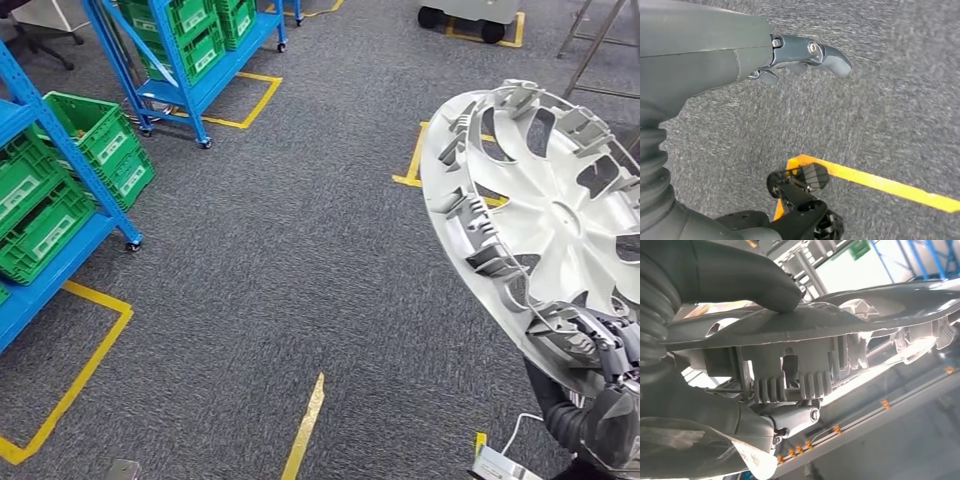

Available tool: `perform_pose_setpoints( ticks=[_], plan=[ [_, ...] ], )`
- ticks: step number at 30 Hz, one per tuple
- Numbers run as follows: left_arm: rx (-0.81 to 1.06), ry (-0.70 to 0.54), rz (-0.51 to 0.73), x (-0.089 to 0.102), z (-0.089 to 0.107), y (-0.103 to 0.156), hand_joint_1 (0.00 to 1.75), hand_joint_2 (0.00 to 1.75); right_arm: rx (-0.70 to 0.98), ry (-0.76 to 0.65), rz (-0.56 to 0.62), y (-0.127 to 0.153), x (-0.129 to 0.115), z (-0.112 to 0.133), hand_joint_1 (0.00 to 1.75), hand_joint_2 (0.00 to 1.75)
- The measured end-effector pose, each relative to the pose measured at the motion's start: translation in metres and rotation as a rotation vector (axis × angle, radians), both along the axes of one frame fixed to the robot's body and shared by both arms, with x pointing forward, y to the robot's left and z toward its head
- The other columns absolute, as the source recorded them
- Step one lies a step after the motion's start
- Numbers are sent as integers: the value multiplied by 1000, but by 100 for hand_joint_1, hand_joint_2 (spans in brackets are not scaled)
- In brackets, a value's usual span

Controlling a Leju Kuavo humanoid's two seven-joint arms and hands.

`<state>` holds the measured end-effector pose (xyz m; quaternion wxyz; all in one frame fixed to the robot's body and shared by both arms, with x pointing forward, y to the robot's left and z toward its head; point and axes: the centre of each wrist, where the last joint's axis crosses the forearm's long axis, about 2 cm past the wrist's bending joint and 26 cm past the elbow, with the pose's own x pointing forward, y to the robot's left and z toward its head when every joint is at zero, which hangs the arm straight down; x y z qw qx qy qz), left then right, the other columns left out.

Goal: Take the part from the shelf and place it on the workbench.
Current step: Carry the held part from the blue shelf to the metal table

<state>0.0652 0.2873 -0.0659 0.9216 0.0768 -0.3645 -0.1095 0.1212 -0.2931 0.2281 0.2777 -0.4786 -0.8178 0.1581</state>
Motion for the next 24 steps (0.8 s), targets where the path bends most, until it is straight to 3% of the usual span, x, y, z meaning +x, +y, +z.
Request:
perform_pose_setpoints(
  ticks=[7,24],
  plan=[
    [-2,28,3,-12,-2,1,0,175,11,-4,-13,3,1,0,175,175],
    [0,22,-31,-5,1,-3,0,175,3,35,-78,-1,-3,-1,175,175]
  ],
)
